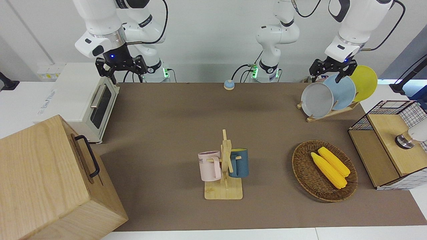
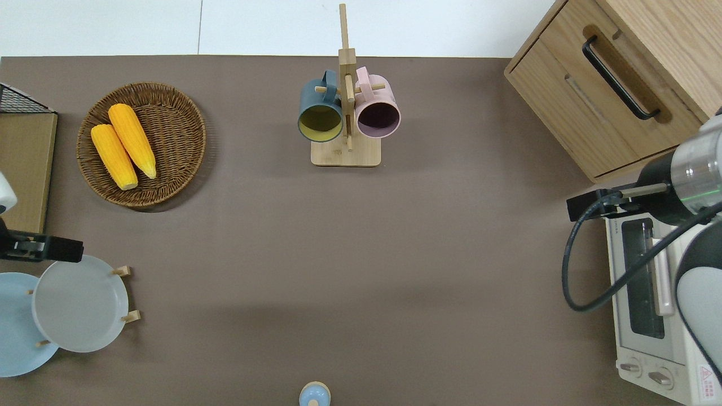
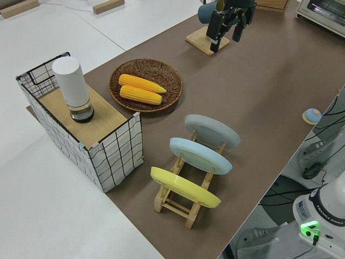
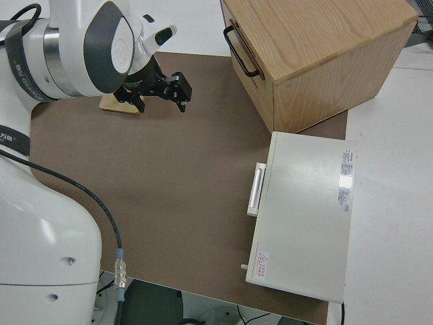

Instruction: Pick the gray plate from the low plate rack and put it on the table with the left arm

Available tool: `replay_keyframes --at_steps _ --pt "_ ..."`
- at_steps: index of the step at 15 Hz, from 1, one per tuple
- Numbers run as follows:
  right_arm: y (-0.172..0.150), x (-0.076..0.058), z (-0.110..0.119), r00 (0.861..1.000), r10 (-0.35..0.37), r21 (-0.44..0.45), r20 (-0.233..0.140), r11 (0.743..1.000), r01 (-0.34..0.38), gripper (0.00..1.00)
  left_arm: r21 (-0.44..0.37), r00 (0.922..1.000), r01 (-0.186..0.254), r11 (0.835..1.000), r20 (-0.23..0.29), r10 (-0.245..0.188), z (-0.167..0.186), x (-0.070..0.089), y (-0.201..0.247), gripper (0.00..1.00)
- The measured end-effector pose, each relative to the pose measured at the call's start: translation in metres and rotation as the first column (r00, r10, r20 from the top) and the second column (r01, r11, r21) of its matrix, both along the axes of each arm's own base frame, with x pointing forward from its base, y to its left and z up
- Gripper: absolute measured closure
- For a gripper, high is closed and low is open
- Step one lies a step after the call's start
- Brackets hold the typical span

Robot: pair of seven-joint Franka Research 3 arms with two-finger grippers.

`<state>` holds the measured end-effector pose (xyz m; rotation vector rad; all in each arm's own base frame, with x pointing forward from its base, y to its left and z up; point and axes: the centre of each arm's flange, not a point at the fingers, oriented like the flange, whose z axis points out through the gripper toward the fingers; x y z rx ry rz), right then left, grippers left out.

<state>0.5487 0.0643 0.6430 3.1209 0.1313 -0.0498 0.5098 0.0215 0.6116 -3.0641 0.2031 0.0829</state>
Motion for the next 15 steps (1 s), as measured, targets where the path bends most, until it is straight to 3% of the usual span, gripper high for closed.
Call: replay_keyframes --at_steps 7,12,15 --pt "0.000 0.000 0.000 1.000 0.000 0.000 0.000 1.000 0.000 0.01 -0.004 0.9998 0.010 1.000 -0.017 -0.010 0.002 -0.015 0.089 0.00" --pt "0.000 0.000 0.000 1.000 0.000 0.000 0.000 1.000 0.000 0.01 0.025 0.9980 0.020 0.999 -0.061 -0.019 -0.018 -0.020 0.090 0.00" --pt "0.000 0.000 0.000 1.000 0.000 0.000 0.000 1.000 0.000 0.01 0.026 0.9988 0.023 0.999 -0.043 -0.022 -0.047 -0.030 0.093 0.00"
